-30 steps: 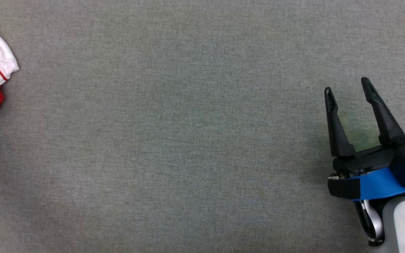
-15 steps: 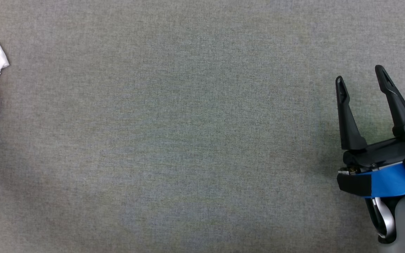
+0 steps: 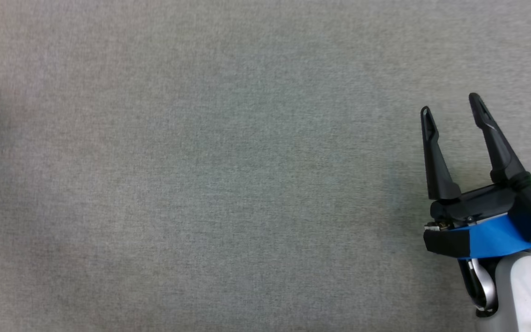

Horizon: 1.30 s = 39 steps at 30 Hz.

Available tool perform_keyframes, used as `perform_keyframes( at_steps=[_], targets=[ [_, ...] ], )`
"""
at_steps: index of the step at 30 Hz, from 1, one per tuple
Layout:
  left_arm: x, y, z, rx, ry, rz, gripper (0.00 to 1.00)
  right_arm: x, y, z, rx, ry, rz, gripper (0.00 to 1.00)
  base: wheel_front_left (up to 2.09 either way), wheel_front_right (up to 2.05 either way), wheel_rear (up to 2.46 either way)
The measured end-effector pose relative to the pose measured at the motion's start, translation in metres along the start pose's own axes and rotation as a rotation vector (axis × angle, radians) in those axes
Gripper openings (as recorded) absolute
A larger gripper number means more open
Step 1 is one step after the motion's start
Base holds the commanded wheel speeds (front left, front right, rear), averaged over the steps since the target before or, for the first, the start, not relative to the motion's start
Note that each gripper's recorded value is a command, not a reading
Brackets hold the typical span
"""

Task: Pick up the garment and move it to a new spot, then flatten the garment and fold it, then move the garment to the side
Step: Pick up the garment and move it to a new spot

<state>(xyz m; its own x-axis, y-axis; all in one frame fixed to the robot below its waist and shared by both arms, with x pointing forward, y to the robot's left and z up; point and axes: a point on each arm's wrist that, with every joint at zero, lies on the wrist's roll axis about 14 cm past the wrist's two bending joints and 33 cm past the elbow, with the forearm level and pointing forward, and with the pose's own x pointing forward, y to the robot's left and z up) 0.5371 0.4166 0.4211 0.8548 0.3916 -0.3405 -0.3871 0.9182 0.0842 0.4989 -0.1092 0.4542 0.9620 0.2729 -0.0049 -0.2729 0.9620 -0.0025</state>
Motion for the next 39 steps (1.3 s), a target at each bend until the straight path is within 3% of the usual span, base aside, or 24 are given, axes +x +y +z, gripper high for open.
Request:
perform_keyframes(
  at_steps=[9,15,20,25,30,35,39],
  targets=[
    [-0.01,-0.068,0.146,0.052,-0.404,-0.175,0.0,-0.022,-0.013,0.025,0.026,-0.06,-0.055,1.0,0.0,0.0,0.0],
    [-0.046,-0.154,0.233,0.102,-0.655,-0.369,0.0,-0.048,-0.034,0.038,0.054,-0.094,-0.131,1.0,0.0,0.0,0.0],
    [-0.092,-0.235,0.276,0.101,-0.816,-0.567,0.0,-0.076,-0.057,0.044,0.083,-0.101,-0.216,1.0,0.0,0.0,0.0],
    [-0.15,-0.319,0.298,0.082,-0.901,-0.789,0.0,-0.106,-0.074,0.046,0.102,-0.098,-0.291,1.0,0.0,0.0,0.0],
    [-0.206,-0.379,0.301,0.069,-0.936,-0.969,0.0,-0.13,-0.09,0.059,0.111,-0.131,-0.355,1.0,0.0,0.0,0.0],
    [-0.24,-0.412,0.276,0.07,-0.897,-1.086,0.0,-0.147,-0.093,0.066,0.112,-0.146,-0.386,1.0,0.0,0.0,0.0],
    [-0.248,-0.426,0.23,0.108,-0.807,-1.144,0.0,-0.151,-0.094,0.07,0.113,-0.158,-0.392,1.0,0.0,0.0,0.0]
  ],
)
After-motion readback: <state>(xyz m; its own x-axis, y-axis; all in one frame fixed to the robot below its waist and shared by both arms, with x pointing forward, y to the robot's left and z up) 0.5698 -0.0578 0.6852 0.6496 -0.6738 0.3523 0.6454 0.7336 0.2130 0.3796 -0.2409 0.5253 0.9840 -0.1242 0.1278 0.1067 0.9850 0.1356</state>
